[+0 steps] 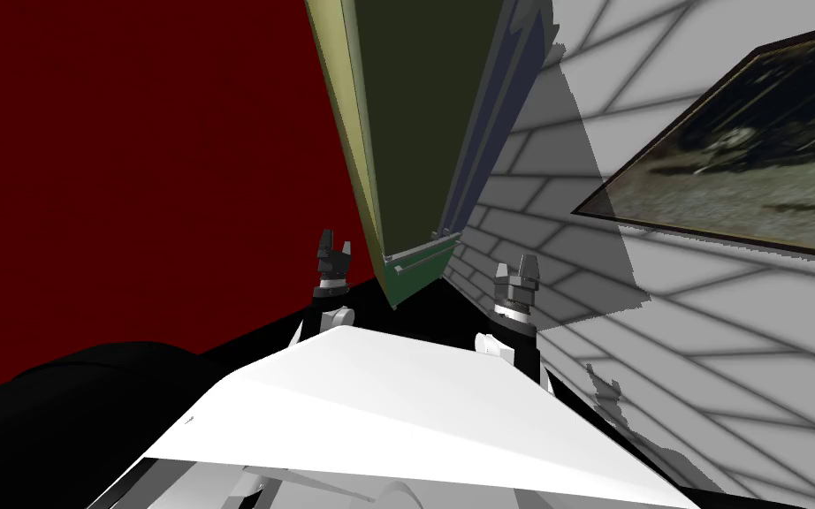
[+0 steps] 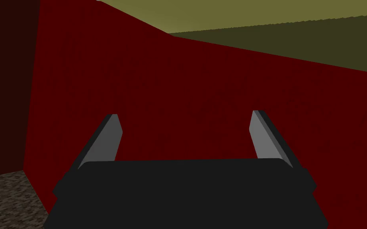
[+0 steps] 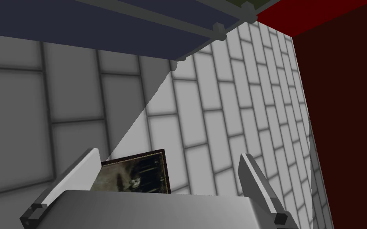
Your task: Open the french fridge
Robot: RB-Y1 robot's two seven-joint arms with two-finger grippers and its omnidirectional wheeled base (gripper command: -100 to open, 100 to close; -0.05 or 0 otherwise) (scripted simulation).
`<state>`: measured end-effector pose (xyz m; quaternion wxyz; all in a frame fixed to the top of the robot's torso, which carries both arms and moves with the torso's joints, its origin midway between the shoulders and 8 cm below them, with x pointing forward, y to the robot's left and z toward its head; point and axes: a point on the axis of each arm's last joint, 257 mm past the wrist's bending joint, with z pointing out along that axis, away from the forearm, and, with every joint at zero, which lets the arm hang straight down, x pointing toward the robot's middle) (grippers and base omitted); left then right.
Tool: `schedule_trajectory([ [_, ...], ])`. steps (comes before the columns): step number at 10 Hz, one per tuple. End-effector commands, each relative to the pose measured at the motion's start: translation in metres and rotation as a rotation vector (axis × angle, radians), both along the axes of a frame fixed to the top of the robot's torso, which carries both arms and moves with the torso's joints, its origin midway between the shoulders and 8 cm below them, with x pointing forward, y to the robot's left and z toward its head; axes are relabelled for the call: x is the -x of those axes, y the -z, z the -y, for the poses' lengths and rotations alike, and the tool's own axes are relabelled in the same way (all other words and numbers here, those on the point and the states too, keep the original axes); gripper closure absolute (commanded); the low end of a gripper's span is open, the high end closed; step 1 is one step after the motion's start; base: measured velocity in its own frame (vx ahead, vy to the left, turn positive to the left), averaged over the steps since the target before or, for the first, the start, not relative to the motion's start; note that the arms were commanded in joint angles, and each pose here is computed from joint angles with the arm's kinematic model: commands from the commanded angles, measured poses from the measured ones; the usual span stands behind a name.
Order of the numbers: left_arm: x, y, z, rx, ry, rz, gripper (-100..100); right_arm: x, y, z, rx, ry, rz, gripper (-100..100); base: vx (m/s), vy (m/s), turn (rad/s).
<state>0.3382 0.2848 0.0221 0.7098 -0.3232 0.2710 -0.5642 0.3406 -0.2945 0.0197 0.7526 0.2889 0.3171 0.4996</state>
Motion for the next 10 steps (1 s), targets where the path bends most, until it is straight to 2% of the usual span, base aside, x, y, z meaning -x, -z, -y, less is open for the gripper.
schedule_trajectory([
  [1, 0.0, 0.0, 0.0, 0.0, 0.0, 0.0, 0, 0.0, 0.0, 0.0, 0.0, 0.0, 0.0, 0, 0.0, 0.0, 0.0],
  [9, 0.0001, -0.0002, 0.0, 0.0, 0.0, 0.0, 0, 0.0001, -0.0002, 0.0, 0.0, 0.0, 0.0, 0, 0.0, 0.0, 0.0],
  [10, -0.0012, -0.0005, 0.0034, -0.028, 0.021, -0.008, -100, 0.0001, -0.0002, 0.0, 0.0, 0.0, 0.0, 0, 0.021, -0.015, 0.021],
])
